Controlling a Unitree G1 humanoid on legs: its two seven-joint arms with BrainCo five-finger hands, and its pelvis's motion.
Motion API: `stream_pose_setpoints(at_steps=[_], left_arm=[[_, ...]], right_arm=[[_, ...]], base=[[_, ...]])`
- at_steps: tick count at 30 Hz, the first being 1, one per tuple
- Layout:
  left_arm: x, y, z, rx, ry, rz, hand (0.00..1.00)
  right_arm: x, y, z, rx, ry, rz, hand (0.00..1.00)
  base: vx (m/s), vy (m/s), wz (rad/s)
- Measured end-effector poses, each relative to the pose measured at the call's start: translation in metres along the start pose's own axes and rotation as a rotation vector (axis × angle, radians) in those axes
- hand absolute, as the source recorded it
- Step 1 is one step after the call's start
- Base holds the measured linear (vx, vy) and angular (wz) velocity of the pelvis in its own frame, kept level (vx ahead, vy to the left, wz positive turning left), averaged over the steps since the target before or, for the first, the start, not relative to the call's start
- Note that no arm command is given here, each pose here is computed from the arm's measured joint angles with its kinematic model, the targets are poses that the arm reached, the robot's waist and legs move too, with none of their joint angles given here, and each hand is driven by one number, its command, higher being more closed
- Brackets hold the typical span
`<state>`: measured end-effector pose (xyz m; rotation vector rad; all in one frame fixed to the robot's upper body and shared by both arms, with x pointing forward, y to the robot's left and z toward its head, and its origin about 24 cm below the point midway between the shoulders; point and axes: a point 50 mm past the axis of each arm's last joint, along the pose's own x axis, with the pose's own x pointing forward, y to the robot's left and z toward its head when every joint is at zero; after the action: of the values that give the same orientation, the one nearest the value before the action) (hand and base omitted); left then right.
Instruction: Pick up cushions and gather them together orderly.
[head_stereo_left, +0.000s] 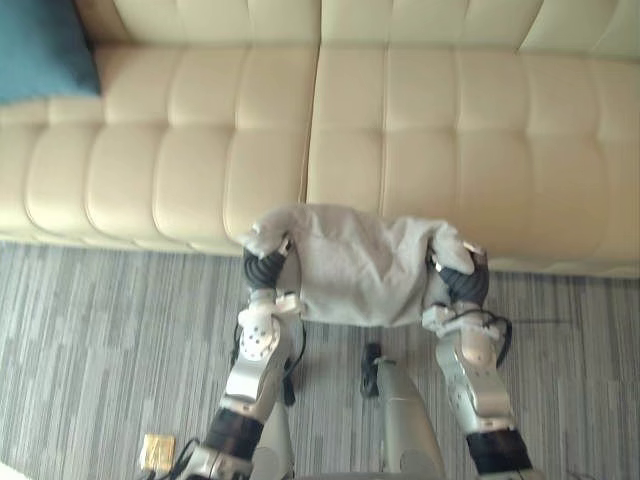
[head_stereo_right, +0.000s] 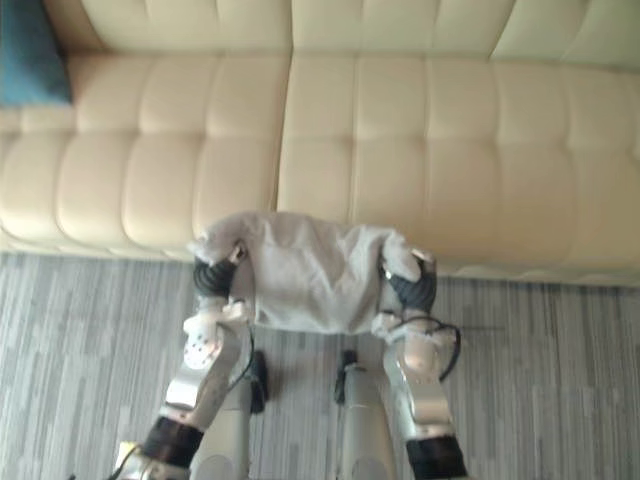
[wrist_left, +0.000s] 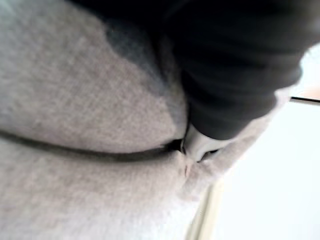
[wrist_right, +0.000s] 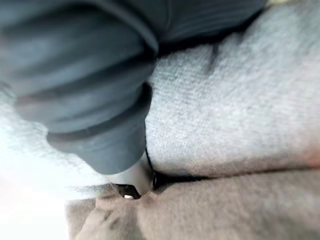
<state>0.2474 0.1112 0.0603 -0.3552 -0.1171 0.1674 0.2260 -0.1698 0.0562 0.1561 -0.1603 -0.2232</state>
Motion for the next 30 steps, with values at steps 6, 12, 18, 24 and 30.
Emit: stream_pose_setpoints(at_steps=[6,12,18,24,30], left_arm=[[-0.025,0.014,-0.009,0.003,0.054,0.018,1.00],[-0.043,0.022,-0.022,-0.008,0.133,0.033,1.00],[-0.047,0.018,-0.028,0.007,0.171,-0.004,1.00],[-0.049,0.025,-0.041,0.076,0.240,-0.018,1.00],[-0.042,0.029,-0.041,0.162,0.230,-0.051,1.00]], right_arm=[[-0.031,-0.006,-0.008,-0.033,0.061,0.019,1.00],[-0.047,-0.011,-0.002,-0.079,0.057,0.019,1.00],[-0.029,-0.013,-0.008,-0.096,0.044,-0.015,1.00],[-0.036,-0.021,-0.033,-0.130,0.169,-0.036,1.00],[-0.036,-0.018,-0.059,-0.167,0.271,-0.036,1.00]], base=[[0.04,0.004,0.01],[0.04,0.018,-0.02],[0.20,0.165,-0.23],[0.37,0.221,-0.28],[0.31,0.058,-0.21]])
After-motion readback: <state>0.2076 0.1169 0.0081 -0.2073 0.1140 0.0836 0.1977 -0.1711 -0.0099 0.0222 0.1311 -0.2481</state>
